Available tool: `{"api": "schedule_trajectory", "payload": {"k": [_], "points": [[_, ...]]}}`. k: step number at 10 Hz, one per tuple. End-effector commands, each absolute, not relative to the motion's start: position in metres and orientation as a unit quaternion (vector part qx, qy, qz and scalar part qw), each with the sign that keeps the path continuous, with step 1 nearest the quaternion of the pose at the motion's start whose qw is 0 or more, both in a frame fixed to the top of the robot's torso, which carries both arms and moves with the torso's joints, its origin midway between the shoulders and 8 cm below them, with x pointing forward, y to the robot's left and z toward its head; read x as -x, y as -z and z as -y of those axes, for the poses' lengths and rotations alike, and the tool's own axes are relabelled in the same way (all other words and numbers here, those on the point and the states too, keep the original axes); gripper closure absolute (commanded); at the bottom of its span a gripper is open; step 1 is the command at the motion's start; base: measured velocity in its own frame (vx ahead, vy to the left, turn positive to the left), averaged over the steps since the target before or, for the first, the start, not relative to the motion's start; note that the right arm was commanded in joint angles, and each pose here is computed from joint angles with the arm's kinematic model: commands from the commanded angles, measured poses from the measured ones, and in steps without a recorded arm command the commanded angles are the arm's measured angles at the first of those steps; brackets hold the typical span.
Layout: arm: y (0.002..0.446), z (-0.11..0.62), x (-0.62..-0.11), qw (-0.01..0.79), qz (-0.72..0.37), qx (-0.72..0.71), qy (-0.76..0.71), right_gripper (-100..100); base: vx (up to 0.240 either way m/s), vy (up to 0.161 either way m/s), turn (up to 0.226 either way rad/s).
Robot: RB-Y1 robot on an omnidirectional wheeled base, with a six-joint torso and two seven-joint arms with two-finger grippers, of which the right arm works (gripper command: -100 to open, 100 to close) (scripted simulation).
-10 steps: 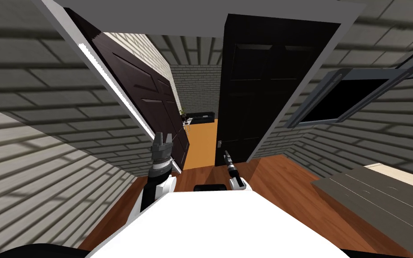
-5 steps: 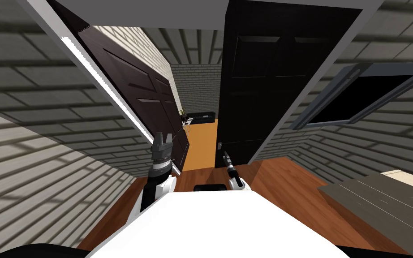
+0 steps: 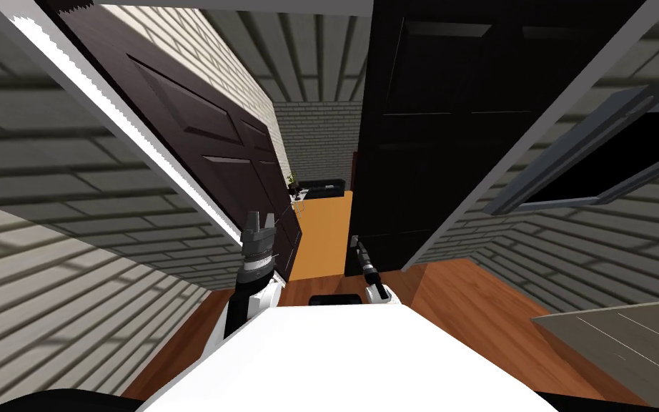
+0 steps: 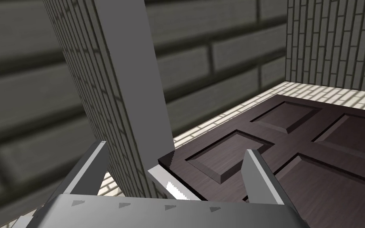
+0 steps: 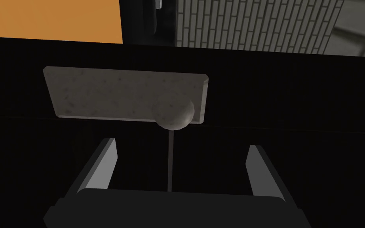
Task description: Push the door open
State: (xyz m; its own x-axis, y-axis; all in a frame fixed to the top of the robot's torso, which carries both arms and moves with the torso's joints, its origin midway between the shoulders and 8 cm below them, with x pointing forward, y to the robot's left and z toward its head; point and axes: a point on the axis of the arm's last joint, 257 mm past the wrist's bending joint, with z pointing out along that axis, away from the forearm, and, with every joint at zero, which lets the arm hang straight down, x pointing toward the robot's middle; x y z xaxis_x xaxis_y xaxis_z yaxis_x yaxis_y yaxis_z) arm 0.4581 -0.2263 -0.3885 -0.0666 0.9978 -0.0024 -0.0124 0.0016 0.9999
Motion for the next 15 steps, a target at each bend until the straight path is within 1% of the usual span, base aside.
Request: {"api": "schedule_trajectory", "payload": {"k": [1, 4, 5, 6, 11, 15], "points": [[0.390, 0.227, -0.458, 0.488, -0.513, -0.481, -0.518, -100, 0.198, 0.007, 0.035], [0.391, 0.228, -0.456, 0.488, -0.510, -0.484, -0.517, -100, 0.205, 0.002, 0.023], [0.392, 0.227, -0.456, 0.488, -0.511, -0.484, -0.517, -100, 0.068, 0.003, -0.002], [0.392, 0.227, -0.456, 0.488, -0.511, -0.484, -0.517, 100, -0.013, 0.001, 0.003], [0.392, 0.227, -0.456, 0.488, -0.511, -0.484, -0.517, 100, -0.011, -0.001, 0.001], [0.393, 0.240, -0.456, 0.495, -0.508, -0.490, -0.508, 100, 0.109, 0.029, -0.021]]}}
